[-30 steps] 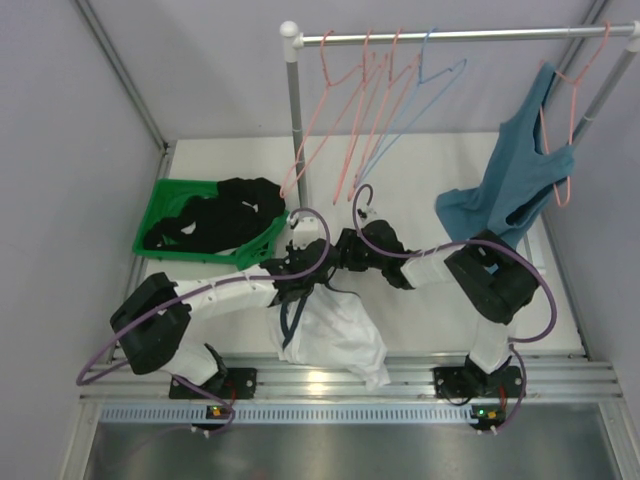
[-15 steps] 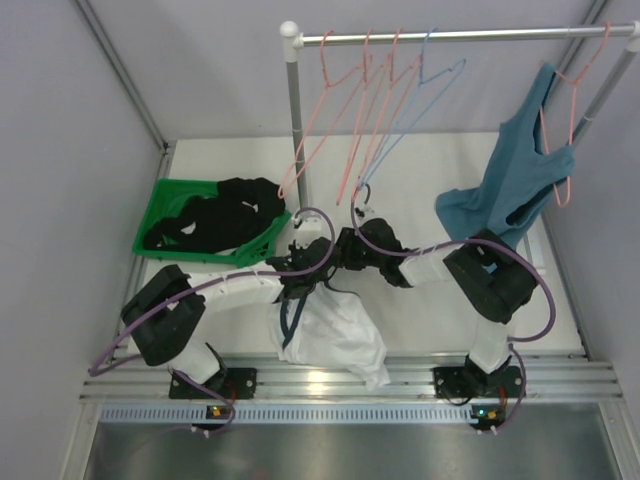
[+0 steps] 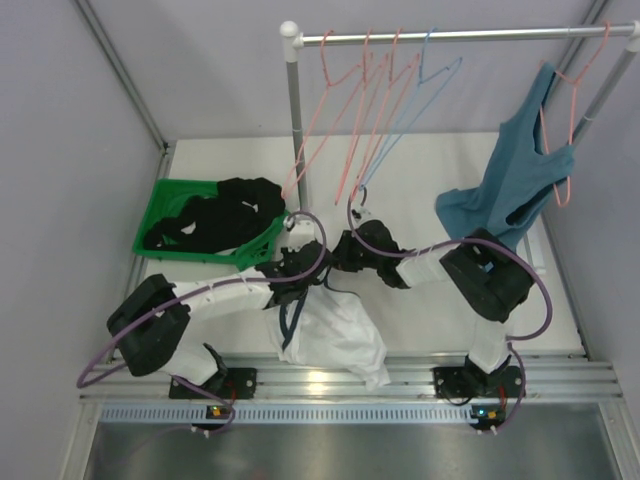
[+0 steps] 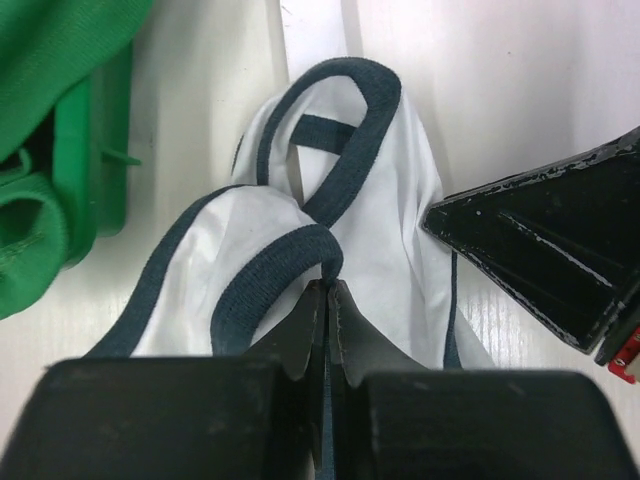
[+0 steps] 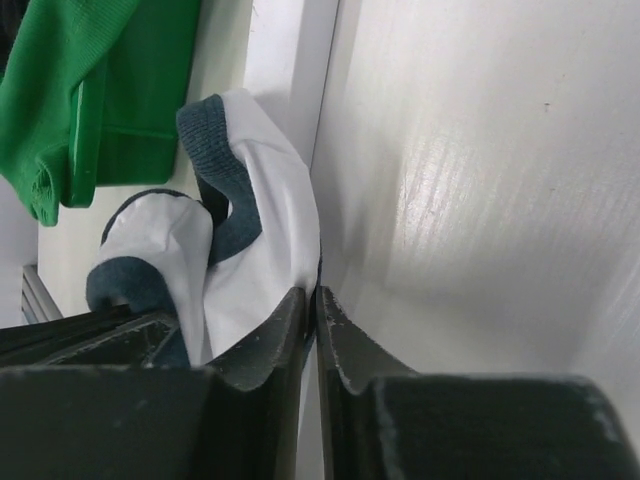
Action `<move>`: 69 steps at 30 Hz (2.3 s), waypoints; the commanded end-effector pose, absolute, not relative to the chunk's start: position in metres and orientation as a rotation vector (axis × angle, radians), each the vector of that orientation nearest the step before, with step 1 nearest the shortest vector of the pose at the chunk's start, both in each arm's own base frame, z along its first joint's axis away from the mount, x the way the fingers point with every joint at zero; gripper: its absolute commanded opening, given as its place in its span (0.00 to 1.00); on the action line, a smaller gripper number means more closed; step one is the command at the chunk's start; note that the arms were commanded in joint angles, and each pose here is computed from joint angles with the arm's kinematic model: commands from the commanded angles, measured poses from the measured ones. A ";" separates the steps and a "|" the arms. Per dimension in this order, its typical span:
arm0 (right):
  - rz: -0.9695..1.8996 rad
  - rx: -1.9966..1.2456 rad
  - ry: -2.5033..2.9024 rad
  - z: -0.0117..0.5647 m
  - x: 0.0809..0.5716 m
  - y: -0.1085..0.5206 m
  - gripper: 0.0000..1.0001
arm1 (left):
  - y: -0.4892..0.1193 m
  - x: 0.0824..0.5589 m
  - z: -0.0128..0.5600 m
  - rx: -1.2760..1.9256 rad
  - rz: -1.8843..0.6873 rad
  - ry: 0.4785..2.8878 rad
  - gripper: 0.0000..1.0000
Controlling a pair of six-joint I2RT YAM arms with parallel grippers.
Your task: Place the tank top on the hanger
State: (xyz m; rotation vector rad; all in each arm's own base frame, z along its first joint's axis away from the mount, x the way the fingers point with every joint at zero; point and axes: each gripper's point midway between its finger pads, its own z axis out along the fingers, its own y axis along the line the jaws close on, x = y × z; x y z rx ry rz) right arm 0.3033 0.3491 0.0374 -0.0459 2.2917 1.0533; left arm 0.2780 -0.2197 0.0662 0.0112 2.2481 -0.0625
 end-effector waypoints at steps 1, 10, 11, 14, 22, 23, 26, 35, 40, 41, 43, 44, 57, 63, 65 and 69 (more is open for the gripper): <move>1.128 -0.085 2.174 0.068 0.312 0.370 0.07 | -0.214 0.280 0.089 -0.030 -0.113 2.180 0.00; 1.119 -0.038 2.123 0.085 0.301 0.352 0.00 | -0.213 0.264 0.118 -0.047 -0.271 2.146 0.00; 1.109 -0.023 2.113 0.087 0.301 0.348 0.00 | -0.212 0.262 0.119 -0.052 -0.282 2.145 0.00; 1.099 0.001 2.082 0.099 0.293 0.337 0.00 | -0.208 0.254 0.132 -0.081 -0.350 2.115 0.00; 1.043 0.100 2.016 0.128 0.266 0.291 0.00 | -0.192 0.229 0.168 -0.151 -0.540 2.028 0.00; 1.032 0.111 2.009 0.131 0.264 0.285 0.00 | -0.191 0.226 0.171 -0.150 -0.560 2.023 0.00; 1.010 0.137 1.978 0.147 0.252 0.265 0.00 | -0.187 0.216 0.186 -0.152 -0.641 1.979 0.00; 0.945 0.174 1.814 0.239 0.219 0.202 0.00 | -0.166 0.188 0.268 -0.151 -0.832 1.805 0.00; 0.919 0.166 1.779 0.283 0.200 0.176 0.00 | -0.161 0.175 0.337 -0.091 -0.918 1.686 0.00; 0.928 0.162 1.738 0.304 0.196 0.171 0.00 | -0.160 0.173 0.355 -0.077 -0.932 1.657 0.00; 0.914 0.148 1.738 0.317 0.192 0.165 0.00 | -0.160 0.170 0.372 -0.055 -0.947 1.633 0.00; 0.911 0.142 1.728 0.326 0.190 0.163 0.00 | -0.163 0.170 0.378 -0.041 -0.946 1.630 0.00; 0.915 0.002 1.582 0.478 0.176 0.154 0.00 | -0.161 0.156 0.527 0.071 -1.020 1.387 0.00; 0.895 -0.029 1.494 0.530 0.178 0.152 0.00 | -0.164 0.156 0.580 0.104 -1.027 1.297 0.00; 0.873 -0.027 1.482 0.540 0.179 0.148 0.00 | -0.171 0.159 0.589 0.116 -1.032 1.290 0.00; 0.863 -0.034 1.417 0.572 0.176 0.141 0.00 | -0.171 0.154 0.617 0.131 -1.057 1.232 0.00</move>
